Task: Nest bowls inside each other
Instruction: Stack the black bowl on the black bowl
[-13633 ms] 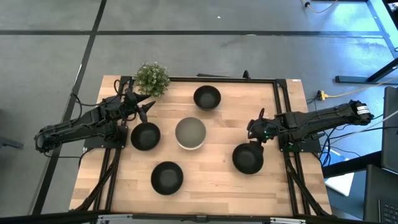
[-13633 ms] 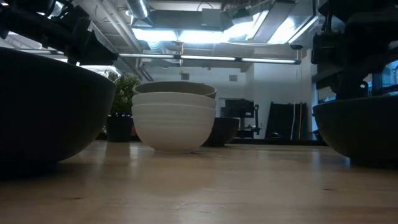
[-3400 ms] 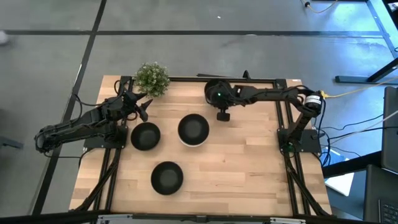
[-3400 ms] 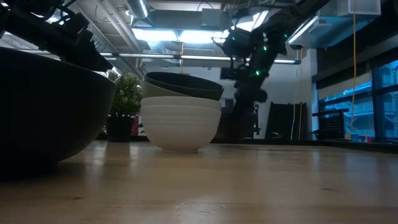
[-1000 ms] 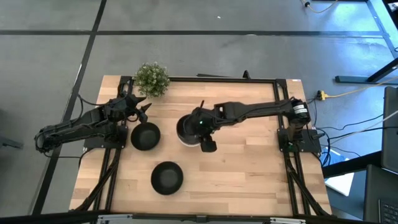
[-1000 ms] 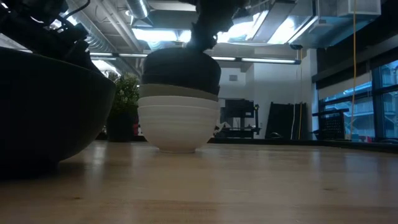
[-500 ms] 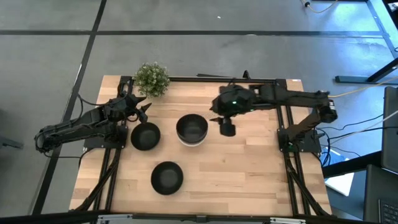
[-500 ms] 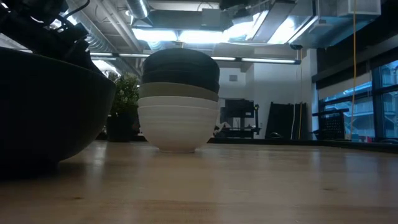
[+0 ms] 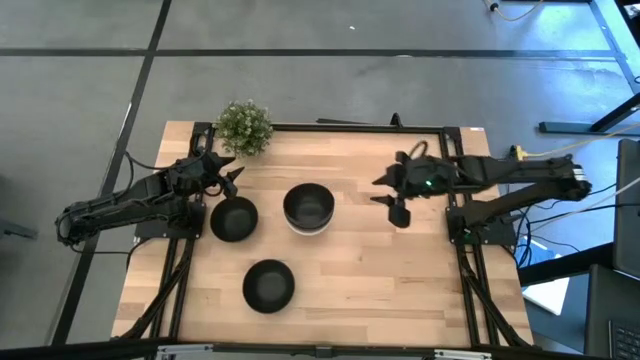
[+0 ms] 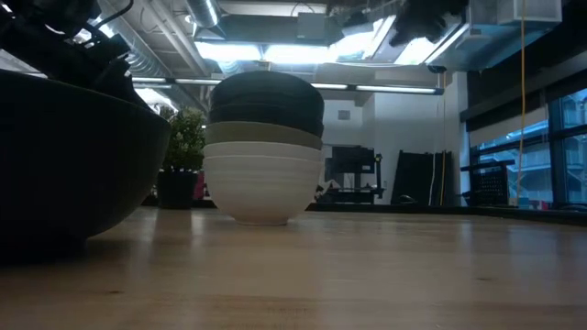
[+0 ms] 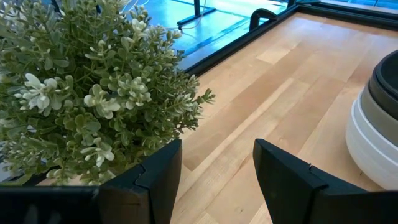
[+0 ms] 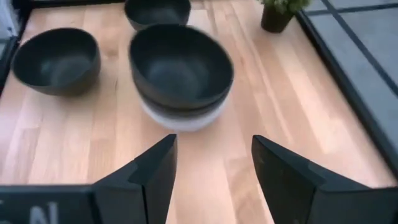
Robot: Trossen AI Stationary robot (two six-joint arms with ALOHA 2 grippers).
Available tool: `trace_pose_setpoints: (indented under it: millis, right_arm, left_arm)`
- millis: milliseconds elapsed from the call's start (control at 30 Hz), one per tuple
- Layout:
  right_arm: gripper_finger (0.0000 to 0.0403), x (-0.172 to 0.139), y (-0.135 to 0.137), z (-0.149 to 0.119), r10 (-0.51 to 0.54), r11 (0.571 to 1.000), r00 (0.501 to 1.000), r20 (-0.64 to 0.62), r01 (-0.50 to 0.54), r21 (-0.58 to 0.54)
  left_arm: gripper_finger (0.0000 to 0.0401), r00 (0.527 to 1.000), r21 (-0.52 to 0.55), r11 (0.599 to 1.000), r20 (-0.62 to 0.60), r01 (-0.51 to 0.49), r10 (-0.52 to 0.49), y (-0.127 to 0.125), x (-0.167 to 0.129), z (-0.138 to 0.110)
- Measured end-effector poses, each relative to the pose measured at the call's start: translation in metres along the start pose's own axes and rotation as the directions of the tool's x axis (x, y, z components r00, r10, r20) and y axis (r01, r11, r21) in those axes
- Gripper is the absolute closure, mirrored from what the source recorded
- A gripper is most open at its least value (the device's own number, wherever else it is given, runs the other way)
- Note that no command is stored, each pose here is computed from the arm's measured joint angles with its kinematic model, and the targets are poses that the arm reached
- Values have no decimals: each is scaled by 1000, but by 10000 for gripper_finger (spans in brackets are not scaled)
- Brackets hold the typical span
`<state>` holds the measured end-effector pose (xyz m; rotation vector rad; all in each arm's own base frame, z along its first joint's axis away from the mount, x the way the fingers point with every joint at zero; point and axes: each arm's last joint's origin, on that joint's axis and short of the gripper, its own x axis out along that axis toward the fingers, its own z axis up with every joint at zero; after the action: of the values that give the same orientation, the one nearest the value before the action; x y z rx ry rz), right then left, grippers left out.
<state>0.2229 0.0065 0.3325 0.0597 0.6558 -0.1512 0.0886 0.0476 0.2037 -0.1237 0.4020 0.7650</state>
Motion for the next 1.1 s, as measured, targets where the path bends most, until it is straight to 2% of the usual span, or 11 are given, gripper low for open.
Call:
trace_pose_setpoints:
  millis: [133,267,467,767,900,1100]
  right_arm:
    - [194,-4,-2,-38,66,997,990,128,-70,27]
    - [194,-6,-4,-63,110,992,953,282,-125,33]
    - [194,7,-6,-94,118,992,941,317,-126,5]
    - [194,14,-7,-103,96,994,934,343,-106,10]
    - [194,14,-7,-103,93,996,935,342,-85,-37]
    - [194,15,-9,-103,31,999,937,348,-20,-37]
  left_arm:
    - [207,1000,0,1000,1,0,0,0,0,0]
    - [207,1000,-5,1000,3,2,-2,0,0,0]
    - [207,998,-28,999,61,16,-14,-1,0,6]
    - [207,996,-61,997,83,46,-41,-2,0,9]
    - [206,996,-91,994,73,55,-48,-2,0,8]
    - [170,997,-118,991,65,55,-48,-2,0,7]
